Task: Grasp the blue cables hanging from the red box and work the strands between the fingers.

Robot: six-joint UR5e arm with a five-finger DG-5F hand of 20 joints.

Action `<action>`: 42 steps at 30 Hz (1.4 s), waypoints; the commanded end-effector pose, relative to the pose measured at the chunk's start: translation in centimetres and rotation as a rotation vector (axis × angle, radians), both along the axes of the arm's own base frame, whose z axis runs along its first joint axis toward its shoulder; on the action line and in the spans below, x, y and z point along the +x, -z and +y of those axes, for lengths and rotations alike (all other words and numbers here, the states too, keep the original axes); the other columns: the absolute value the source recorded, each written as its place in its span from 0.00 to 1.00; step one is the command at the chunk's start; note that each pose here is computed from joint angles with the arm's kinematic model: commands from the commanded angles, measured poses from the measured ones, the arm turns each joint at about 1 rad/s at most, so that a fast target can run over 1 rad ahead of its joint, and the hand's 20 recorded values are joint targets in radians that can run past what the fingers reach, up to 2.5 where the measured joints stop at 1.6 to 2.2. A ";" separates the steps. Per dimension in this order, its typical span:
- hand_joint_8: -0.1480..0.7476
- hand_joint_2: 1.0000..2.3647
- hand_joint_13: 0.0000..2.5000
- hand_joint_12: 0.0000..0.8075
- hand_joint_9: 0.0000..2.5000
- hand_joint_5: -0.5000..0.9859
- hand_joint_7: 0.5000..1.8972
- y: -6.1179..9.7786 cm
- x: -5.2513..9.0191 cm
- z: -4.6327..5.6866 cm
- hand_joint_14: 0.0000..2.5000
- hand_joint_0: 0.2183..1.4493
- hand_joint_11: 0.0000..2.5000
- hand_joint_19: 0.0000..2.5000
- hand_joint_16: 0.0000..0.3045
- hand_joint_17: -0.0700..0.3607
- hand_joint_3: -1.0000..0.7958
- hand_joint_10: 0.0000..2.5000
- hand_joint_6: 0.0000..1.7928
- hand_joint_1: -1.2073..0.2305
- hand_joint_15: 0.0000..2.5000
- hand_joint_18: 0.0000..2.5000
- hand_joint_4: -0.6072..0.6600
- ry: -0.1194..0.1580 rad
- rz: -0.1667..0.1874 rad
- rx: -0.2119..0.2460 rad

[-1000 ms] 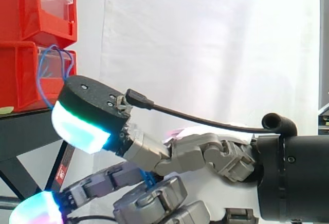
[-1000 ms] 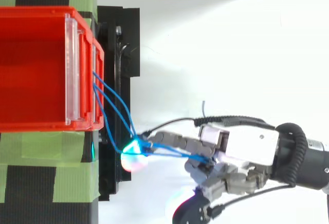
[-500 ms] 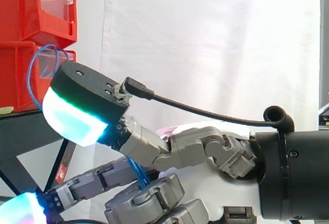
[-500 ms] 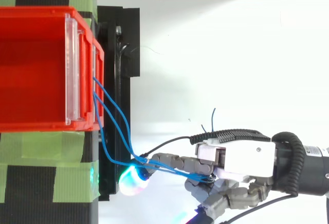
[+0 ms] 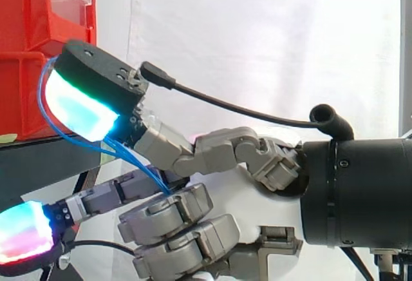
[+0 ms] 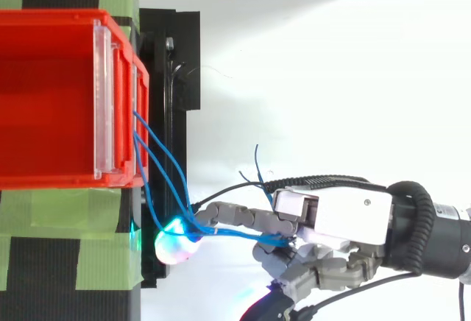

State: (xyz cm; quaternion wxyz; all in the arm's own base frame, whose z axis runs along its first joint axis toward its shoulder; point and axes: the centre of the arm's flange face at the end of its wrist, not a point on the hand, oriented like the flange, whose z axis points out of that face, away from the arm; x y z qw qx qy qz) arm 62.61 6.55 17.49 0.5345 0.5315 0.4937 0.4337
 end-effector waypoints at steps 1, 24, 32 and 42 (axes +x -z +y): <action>0.54 0.00 0.42 0.53 0.41 0.35 0.26 -0.2 0.1 0.1 0.96 0.38 0.75 0.65 0.21 0.50 0.00 0.92 0.01 0.52 0.49 0.54 0.73 0.001 -0.004 0.002; 0.55 0.00 0.42 0.52 0.39 0.37 0.29 -0.2 0.1 0.0 0.99 0.39 0.79 0.66 0.20 0.49 0.00 1.00 0.01 0.52 0.50 0.55 0.74 0.001 -0.003 0.001; 0.55 0.00 0.42 0.54 0.38 0.37 0.28 -0.2 0.2 0.1 1.00 0.39 0.81 0.66 0.21 0.50 0.00 1.00 0.01 0.52 0.51 0.56 0.73 0.001 -0.004 0.002; 0.55 0.00 0.41 0.53 0.37 0.36 0.28 -0.2 0.1 0.0 1.00 0.39 0.81 0.66 0.21 0.50 0.00 1.00 0.01 0.52 0.52 0.56 0.73 0.001 -0.003 0.001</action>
